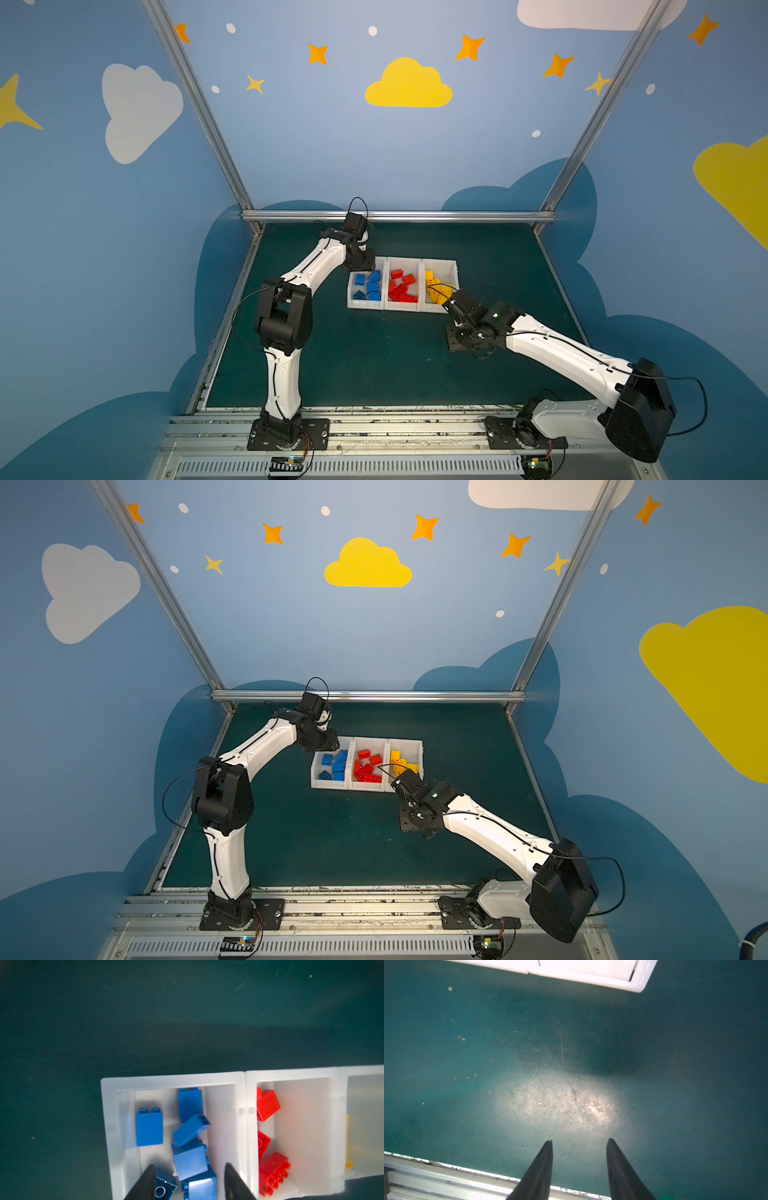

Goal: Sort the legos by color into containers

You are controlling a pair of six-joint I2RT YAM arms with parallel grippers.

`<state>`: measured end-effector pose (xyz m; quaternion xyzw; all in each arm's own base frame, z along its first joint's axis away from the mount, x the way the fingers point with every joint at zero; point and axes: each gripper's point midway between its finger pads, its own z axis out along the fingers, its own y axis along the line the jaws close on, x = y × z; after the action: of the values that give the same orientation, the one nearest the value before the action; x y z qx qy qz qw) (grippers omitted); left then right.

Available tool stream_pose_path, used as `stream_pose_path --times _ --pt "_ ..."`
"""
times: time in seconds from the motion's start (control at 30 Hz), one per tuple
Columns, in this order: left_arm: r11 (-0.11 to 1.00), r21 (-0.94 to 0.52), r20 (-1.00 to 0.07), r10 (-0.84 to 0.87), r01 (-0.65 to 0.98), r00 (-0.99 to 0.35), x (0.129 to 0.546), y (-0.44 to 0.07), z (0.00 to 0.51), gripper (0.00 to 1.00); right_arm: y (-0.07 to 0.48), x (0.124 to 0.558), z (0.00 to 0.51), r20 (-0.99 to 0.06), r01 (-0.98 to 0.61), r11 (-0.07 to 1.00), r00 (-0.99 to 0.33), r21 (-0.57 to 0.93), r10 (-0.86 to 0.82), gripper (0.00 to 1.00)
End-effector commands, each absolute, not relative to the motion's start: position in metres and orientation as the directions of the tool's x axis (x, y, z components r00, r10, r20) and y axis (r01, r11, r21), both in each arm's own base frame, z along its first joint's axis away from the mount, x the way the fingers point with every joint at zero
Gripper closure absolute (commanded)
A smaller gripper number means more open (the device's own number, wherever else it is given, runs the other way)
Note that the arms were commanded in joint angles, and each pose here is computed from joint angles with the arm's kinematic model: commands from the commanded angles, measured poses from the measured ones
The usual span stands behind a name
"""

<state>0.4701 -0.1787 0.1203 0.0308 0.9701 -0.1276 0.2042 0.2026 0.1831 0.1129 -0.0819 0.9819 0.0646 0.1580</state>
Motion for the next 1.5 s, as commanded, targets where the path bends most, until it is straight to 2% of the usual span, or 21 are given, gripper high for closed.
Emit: stream_pose_path --times 0.0,0.13,0.4,0.47,0.57,0.7,0.83,0.9,0.97,1.1,1.17,1.27,1.3,1.4,1.47 --pt "0.966 -0.230 -0.404 0.016 0.118 -0.915 0.464 -0.175 0.129 0.37 0.171 0.204 0.124 -0.361 -0.167 0.982 -0.924 0.087 -0.125 0.52" --pt "0.965 -0.239 -0.459 -0.017 0.105 -0.888 0.457 -0.168 0.144 0.34 0.163 0.208 0.131 -0.413 -0.185 0.980 -0.900 0.077 -0.138 0.48" --pt "0.975 -0.222 -0.712 -0.143 0.028 -0.688 0.430 -0.114 0.206 0.27 0.123 0.237 0.176 -0.605 -0.130 0.991 -0.791 0.023 -0.089 0.41" --pt "0.979 -0.201 -0.776 -0.173 -0.022 -0.606 0.418 -0.087 0.219 0.18 0.105 0.251 0.196 -0.685 -0.084 0.996 -0.726 0.005 -0.058 0.38" --pt "0.976 -0.183 -0.834 -0.217 -0.118 -0.507 0.399 -0.045 0.226 0.01 0.073 0.271 0.229 -0.810 0.031 0.999 -0.586 -0.008 0.012 0.27" --pt "0.970 -0.073 -0.889 -0.168 -0.230 -0.427 0.369 -0.002 0.214 0.00 0.037 0.296 0.249 -0.937 0.156 0.988 -0.341 0.021 0.073 0.13" --pt "0.949 0.031 -0.943 -0.077 -0.315 -0.325 0.342 0.029 0.192 0.00 0.021 0.310 0.217 -0.981 0.152 0.988 -0.191 -0.002 0.027 0.10" --pt "0.946 0.061 -0.956 -0.035 -0.317 -0.290 0.333 0.035 0.176 0.00 0.010 0.312 0.191 -0.975 0.170 0.985 -0.223 -0.017 0.021 0.10" --pt "0.951 0.074 -0.965 -0.008 -0.301 -0.262 0.330 0.036 0.164 0.00 0.002 0.316 0.161 -0.951 0.169 0.985 -0.309 -0.043 0.011 0.10" --pt "0.966 0.114 -0.928 0.020 -0.231 -0.372 0.344 0.030 0.129 0.00 -0.006 0.333 0.123 -0.890 0.166 0.983 -0.455 -0.078 0.006 0.10" --pt "0.966 0.103 -0.924 0.004 -0.239 -0.383 0.354 0.030 0.116 0.00 -0.011 0.349 0.118 -0.890 0.165 0.981 -0.455 -0.098 -0.013 0.10" --pt "0.970 0.034 -0.954 -0.040 -0.242 -0.297 0.371 0.029 0.121 0.00 -0.021 0.369 0.112 -0.893 0.204 0.977 -0.425 0.065 0.148 0.08" --pt "0.975 0.045 -0.942 -0.031 -0.216 -0.333 0.376 0.026 0.114 0.00 -0.020 0.374 0.100 -0.880 0.185 0.979 -0.445 0.090 0.165 0.08" --pt "0.987 0.049 -0.932 -0.011 -0.155 -0.362 0.384 0.017 0.090 0.00 0.008 0.392 0.087 -0.884 -0.007 0.998 -0.465 0.056 0.046 0.05" --pt "0.988 0.045 -0.941 -0.007 -0.148 -0.338 0.394 0.016 0.085 0.00 0.007 0.390 0.087 -0.859 0.022 0.997 -0.506 0.079 0.079 0.05"
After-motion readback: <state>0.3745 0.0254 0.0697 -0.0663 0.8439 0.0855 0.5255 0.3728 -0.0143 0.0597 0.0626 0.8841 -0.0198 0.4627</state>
